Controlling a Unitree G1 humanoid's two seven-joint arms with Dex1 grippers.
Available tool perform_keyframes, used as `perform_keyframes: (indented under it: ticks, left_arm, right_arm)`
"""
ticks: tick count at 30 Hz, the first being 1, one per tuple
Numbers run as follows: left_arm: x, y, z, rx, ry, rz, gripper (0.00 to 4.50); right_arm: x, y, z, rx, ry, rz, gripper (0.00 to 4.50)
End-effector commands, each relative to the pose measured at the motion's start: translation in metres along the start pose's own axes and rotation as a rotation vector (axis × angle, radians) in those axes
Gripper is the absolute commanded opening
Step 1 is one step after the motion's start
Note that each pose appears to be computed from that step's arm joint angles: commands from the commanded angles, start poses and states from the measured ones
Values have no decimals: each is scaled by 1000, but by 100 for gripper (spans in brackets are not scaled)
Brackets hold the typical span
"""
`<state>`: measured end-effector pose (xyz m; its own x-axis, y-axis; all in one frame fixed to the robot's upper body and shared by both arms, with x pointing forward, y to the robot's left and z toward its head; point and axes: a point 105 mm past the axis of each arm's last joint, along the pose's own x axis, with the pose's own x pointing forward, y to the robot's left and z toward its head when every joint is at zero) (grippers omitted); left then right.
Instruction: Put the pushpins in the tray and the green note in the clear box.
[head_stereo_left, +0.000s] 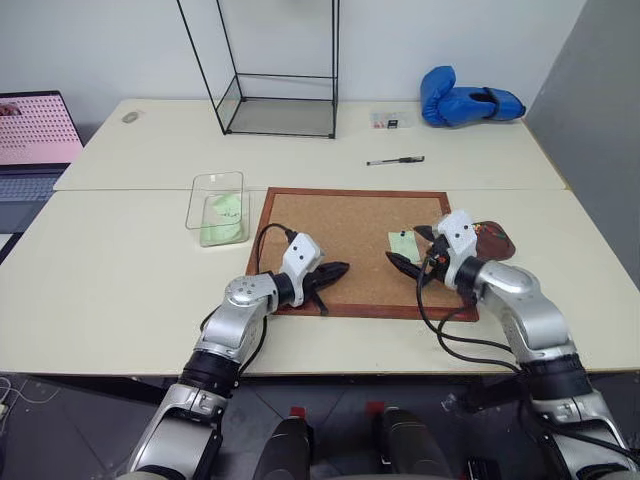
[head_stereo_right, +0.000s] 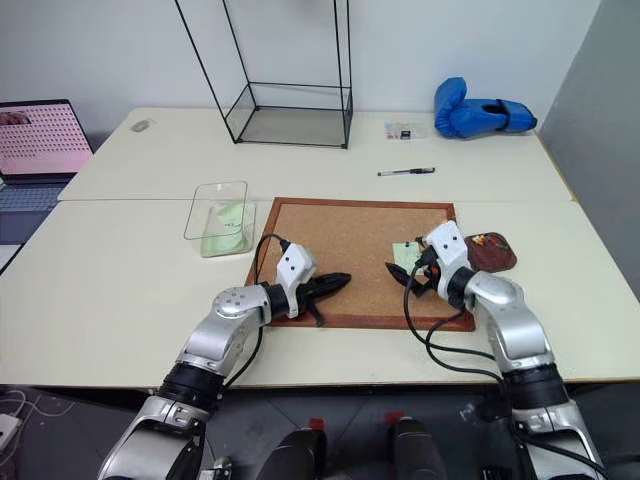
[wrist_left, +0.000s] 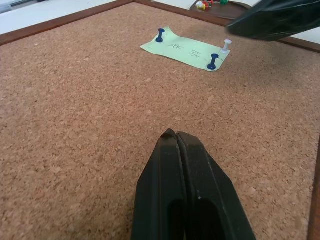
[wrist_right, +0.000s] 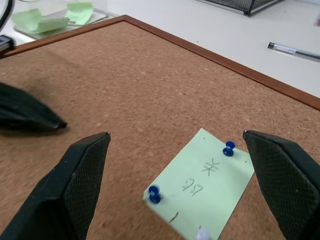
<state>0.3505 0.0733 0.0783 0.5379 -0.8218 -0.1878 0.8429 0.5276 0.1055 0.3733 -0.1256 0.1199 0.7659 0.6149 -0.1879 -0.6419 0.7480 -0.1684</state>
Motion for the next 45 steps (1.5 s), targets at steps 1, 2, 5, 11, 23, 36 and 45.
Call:
perform_keyframes:
  ticks: [1, 2, 5, 11, 23, 36, 45]
  left_arm:
    - [3, -7, -11, -7, 31, -19, 3]
    - [3, -7, -11, -5, 31, -19, 3]
    - [3, -8, -11, -5, 30, -17, 0]
    - [1, -12, -12, -8, 33, -19, 0]
    - [0, -16, -14, -14, 43, -27, 0]
    - [1, -16, -19, -11, 78, -25, 0]
    - [0, -14, -26, -13, 118, -12, 0]
  right_arm:
    - [14, -9, 5, 13, 4, -31, 450]
    - [16, -11, 4, 12, 9, -37, 450]
    - [22, -17, 0, 22, 23, -64, 433]
    - [29, -23, -4, 21, 33, -90, 313]
    - [28, -30, -5, 25, 22, -115, 83]
    - [27, -27, 9, -4, -41, -108, 4]
    - [24, -28, 27, 1, -97, -113, 4]
